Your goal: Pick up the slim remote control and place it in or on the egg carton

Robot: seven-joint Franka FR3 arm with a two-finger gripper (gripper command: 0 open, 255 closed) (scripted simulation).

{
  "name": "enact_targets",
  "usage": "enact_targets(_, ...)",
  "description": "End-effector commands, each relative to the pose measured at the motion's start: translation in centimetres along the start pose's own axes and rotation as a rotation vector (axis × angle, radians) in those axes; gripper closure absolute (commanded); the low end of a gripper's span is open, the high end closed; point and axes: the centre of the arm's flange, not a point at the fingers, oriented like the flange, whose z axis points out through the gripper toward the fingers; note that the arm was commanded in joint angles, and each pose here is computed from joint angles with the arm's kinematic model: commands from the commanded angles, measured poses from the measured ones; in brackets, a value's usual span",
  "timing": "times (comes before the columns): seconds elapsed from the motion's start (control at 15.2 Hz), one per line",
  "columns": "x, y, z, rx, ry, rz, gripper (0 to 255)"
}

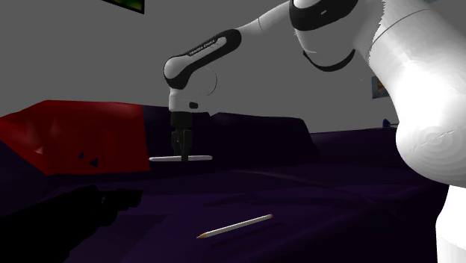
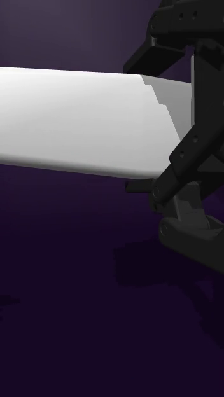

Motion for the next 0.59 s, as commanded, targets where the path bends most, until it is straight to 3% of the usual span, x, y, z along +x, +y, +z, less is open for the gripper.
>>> enact_targets(0.0, 0.0, 0.0, -1.0, 0.0, 0.0, 0.0, 255)
enact_targets(0.13, 0.0, 0.0, -1.8, 0.0, 0.0, 0.0, 255)
enact_targets(0.53, -6.5, 4.6, -1.8, 0.0, 0.0, 0.0, 255)
